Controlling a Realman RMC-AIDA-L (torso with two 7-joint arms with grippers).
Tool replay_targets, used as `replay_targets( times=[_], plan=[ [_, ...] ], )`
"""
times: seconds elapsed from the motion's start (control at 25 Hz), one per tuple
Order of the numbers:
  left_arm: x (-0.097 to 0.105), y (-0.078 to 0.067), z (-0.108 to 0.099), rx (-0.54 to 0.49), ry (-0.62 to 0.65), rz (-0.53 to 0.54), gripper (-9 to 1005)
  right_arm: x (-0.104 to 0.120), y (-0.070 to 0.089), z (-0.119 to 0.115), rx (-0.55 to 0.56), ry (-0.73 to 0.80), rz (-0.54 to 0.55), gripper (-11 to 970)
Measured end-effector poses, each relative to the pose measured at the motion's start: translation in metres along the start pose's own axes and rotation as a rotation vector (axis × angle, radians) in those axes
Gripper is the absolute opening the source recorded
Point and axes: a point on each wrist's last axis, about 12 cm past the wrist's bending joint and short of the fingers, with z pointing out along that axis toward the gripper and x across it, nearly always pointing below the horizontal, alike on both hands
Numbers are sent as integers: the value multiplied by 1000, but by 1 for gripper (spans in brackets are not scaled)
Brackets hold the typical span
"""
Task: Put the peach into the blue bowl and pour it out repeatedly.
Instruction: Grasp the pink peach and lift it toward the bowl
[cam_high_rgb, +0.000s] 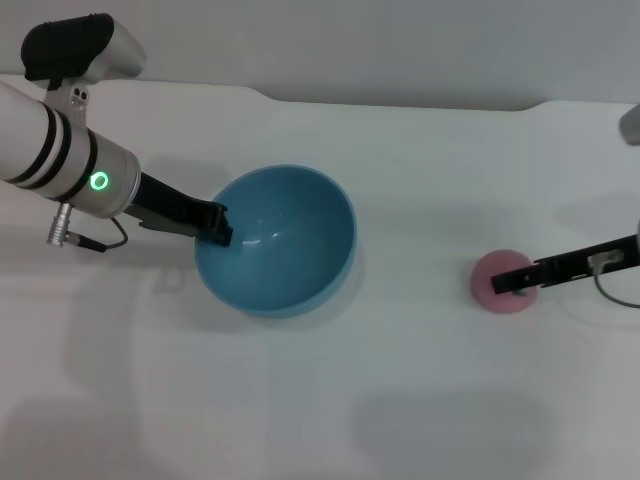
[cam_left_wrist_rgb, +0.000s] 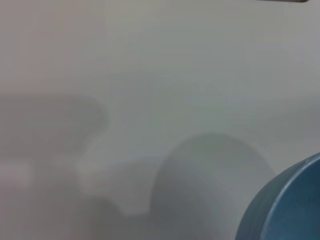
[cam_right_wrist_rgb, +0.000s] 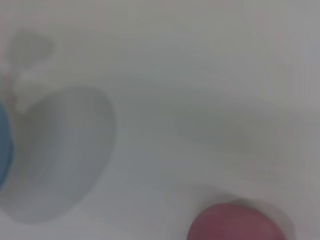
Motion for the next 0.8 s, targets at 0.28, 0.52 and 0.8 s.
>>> replay_targets(
  times=[0.28, 0.52, 0.8],
  plan=[
    [-2, -1, -2, 2, -8, 6, -2, 3, 2, 21, 70, 12, -44, 669],
    [-3, -2, -3, 3, -9, 8, -2, 3, 1, 21, 83, 3, -47, 646],
    [-4, -1, -4, 1, -11, 10, -1, -1, 3, 12, 5, -75, -72, 523]
  ],
)
